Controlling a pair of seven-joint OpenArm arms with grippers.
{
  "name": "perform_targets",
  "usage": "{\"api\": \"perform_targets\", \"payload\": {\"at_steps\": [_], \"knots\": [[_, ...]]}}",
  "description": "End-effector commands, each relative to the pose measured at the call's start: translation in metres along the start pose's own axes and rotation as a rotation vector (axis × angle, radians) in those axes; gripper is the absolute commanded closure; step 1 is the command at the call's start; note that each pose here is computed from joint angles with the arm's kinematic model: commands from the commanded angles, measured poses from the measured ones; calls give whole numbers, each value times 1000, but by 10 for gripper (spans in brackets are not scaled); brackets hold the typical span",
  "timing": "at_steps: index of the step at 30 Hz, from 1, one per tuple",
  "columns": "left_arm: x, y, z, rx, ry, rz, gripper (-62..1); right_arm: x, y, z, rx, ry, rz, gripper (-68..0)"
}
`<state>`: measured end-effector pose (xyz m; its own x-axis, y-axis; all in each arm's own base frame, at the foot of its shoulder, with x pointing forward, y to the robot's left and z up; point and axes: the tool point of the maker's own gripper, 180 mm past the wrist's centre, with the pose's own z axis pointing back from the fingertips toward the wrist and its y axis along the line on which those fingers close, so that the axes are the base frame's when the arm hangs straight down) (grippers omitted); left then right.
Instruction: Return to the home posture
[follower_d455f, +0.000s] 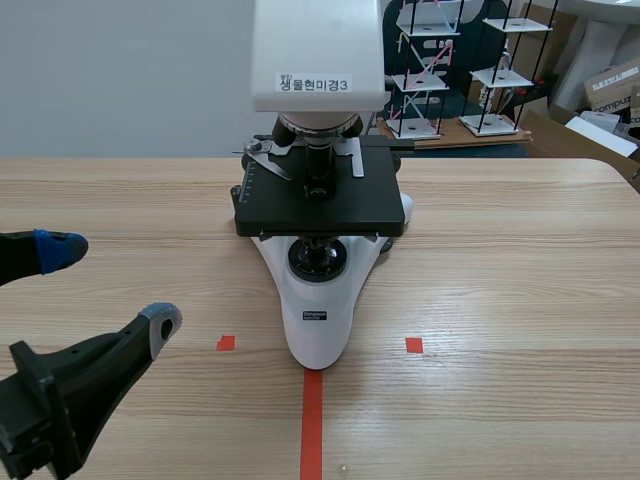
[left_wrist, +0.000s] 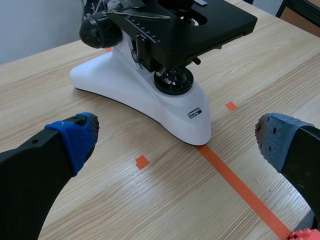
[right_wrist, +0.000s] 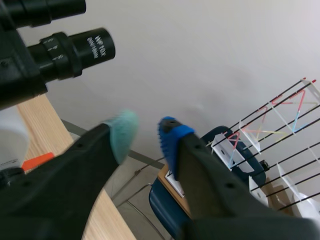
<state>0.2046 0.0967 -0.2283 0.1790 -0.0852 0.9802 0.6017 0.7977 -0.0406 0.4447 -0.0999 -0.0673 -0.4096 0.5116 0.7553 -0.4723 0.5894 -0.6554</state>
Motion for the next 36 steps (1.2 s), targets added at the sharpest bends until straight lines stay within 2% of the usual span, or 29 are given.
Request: {"api": "perform_targets", "payload": {"at_steps": [1,4,6,11,15,19,23,28,36], "knots": [[9,-3,-1,-6,-32,2,-623,12,-10,9,-35,-35,11,-285],[9,-3,-1,-6,-32,2,-623,11,-6,23,-79,-43,-17,-416],[9,-3,-1,-6,-32,2,-623,9,-3,34,-120,-45,-35,-479],[9,-3,-1,-6,-32,2,-623,-1,21,61,-178,-16,-93,-590],[9,-3,-1,-6,-32,2,-623,-15,44,87,-230,42,-149,-679],[9,-3,-1,-6,-32,2,-623,-29,74,111,-234,118,-209,-679],[9,-3,-1,-6,-32,2,-623,-41,115,131,-174,191,-279,-679],[9,-3,-1,-6,-32,2,-623,-52,160,156,-112,246,-373,-679],[9,-3,-1,-6,-32,2,-623,-56,196,183,-77,290,-475,-679]]}}
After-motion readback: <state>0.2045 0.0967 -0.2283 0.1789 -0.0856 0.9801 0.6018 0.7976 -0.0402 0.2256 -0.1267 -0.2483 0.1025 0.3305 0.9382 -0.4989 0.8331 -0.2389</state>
